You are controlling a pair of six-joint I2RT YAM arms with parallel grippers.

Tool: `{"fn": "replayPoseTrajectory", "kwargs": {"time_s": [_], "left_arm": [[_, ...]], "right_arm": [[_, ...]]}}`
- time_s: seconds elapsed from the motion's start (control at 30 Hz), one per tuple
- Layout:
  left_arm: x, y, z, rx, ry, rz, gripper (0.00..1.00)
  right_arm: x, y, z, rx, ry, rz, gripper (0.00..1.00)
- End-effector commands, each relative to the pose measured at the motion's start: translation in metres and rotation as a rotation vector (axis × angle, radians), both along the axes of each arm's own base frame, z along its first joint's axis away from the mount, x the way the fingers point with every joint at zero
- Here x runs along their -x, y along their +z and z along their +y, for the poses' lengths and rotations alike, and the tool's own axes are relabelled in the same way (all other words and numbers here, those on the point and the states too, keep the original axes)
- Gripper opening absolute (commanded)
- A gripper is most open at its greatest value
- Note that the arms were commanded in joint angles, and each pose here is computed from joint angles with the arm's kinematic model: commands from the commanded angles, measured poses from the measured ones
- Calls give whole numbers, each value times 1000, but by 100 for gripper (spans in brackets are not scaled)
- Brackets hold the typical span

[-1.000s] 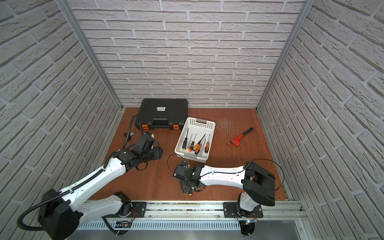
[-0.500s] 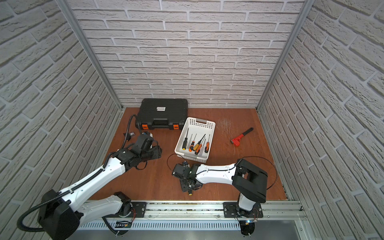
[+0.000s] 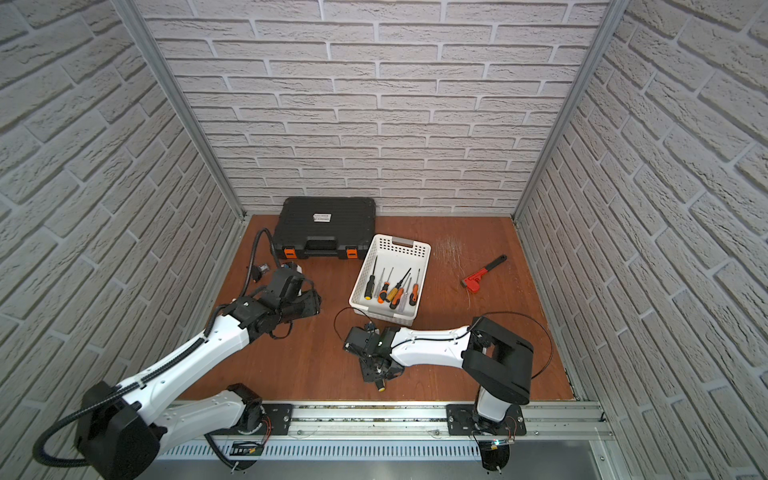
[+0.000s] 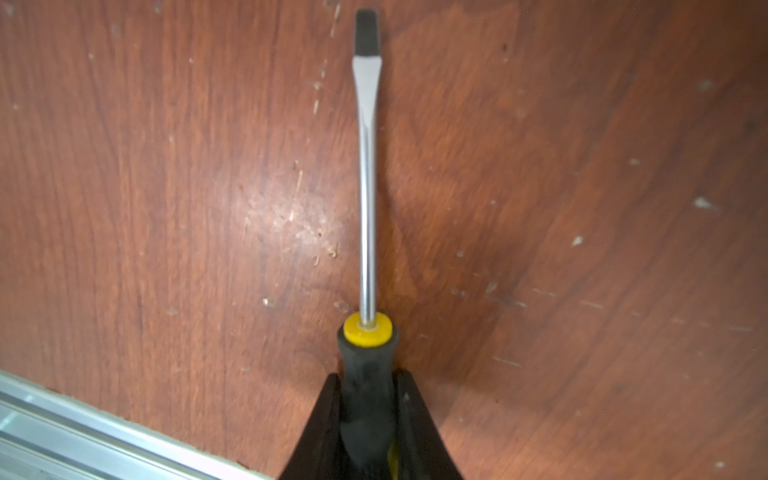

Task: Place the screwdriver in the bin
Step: 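Grasp the yellow-black screwdriver with the right gripper and lift it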

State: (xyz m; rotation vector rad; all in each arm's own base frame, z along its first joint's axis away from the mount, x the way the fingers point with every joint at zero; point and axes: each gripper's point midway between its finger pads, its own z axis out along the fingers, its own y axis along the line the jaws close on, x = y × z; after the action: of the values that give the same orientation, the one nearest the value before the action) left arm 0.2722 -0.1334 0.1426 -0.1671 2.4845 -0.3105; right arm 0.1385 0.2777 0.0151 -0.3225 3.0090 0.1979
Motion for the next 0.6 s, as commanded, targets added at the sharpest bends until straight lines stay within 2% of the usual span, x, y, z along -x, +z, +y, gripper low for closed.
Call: {"fn": "replayPoseTrajectory", "kwargs": {"time_s": [0.0, 0.2, 0.33, 0.4, 0.57], "left_arm": [[-2, 4, 6, 4, 28, -24, 63], [-2, 10, 28, -27, 75, -44, 63], [-1, 15, 47, -6, 132, -70, 63], [0, 20, 54, -5, 147, -86, 63], [2, 26, 69, -19, 176, -98, 63]], "right_arm": [[10, -3, -17, 38, 5, 42, 6], [20, 16, -20, -18, 29, 90, 6], [18, 47, -35, 42, 118, 31, 6], [11, 67, -39, 38, 122, -7, 6], [-5, 121, -26, -109, 117, -56, 6]]}}
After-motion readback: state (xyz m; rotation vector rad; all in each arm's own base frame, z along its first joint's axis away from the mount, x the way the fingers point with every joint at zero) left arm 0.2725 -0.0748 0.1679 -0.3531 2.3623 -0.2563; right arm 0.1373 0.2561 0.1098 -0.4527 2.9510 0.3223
